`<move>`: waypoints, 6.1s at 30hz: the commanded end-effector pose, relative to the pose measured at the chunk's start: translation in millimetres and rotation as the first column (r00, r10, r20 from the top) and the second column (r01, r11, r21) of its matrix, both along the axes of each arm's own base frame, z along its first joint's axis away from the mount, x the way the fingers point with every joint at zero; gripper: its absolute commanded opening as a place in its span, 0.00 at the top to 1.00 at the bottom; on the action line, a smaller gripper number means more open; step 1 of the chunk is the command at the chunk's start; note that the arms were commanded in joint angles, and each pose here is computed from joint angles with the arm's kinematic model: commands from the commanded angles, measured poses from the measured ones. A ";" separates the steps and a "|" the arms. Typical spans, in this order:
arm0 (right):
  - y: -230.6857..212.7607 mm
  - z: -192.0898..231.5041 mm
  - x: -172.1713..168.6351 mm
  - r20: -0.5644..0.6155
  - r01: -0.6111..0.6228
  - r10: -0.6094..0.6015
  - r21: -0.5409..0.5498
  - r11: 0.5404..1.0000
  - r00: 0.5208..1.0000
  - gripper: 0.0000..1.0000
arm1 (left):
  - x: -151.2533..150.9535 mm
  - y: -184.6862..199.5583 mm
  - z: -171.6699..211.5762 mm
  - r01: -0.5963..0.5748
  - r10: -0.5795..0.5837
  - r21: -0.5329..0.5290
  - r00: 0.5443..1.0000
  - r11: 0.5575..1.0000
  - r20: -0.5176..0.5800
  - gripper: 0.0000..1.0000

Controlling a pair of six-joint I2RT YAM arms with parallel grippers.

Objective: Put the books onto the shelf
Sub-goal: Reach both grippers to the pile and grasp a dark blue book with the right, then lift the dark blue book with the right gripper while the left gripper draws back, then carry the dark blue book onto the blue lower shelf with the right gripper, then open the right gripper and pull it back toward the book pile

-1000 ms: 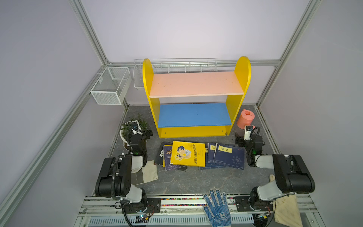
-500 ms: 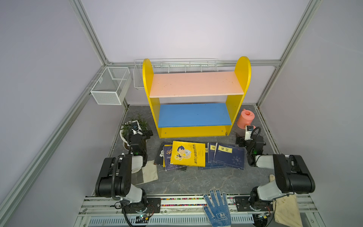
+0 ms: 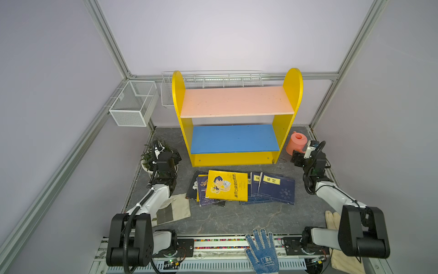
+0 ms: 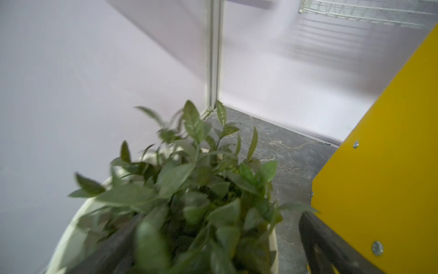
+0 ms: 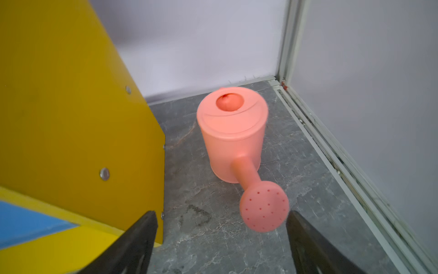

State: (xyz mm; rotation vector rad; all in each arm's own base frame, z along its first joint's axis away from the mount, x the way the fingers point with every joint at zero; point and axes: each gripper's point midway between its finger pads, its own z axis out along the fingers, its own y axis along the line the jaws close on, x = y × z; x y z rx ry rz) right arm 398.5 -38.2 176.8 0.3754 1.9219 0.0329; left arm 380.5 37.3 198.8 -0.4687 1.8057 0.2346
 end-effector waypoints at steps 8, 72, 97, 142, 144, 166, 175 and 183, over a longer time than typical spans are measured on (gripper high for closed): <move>14.2 -69.9 -108.9 -0.420 0.350 -0.168 0.408 0.843 0.892 0.12 | -84.7 -46.6 -8.4 -0.082 0.079 -0.086 0.996 0.993 -0.037 0.01; 129.8 -82.0 -115.9 -0.391 -0.076 0.579 0.780 0.621 0.716 0.69 | -107.1 -483.8 -145.2 0.924 -0.859 -0.296 0.062 0.242 -0.507 0.51; 175.8 121.8 -108.8 0.127 -0.602 0.635 0.501 0.622 0.762 0.94 | -25.5 -272.9 27.9 0.407 -0.415 -0.293 0.909 0.865 0.039 0.03; 438.2 48.8 72.8 0.170 -0.547 0.755 0.788 0.282 0.634 0.94 | -109.6 -77.1 -39.1 -0.193 0.124 -0.438 0.976 0.878 -0.181 0.02; 441.7 45.9 70.2 0.165 -0.540 0.767 0.798 0.266 0.621 0.94 | -108.9 -77.7 -39.9 -0.194 0.124 -0.439 0.975 0.878 -0.183 0.02; 455.8 16.4 61.3 0.013 -0.501 0.764 0.762 0.410 0.645 0.38 | -99.7 -88.7 -42.0 -0.172 0.090 -0.437 0.975 0.883 -0.202 0.02; 426.3 11.6 60.3 -0.149 -0.510 0.696 0.576 0.638 0.703 0.26 | -98.3 -90.4 -41.6 -0.163 0.082 -0.443 0.977 0.882 -0.196 0.02; 393.5 25.2 64.0 -0.187 -0.513 0.615 0.400 0.760 0.766 0.26 | -96.5 -91.6 -40.6 -0.151 0.071 -0.432 0.978 0.889 -0.196 0.02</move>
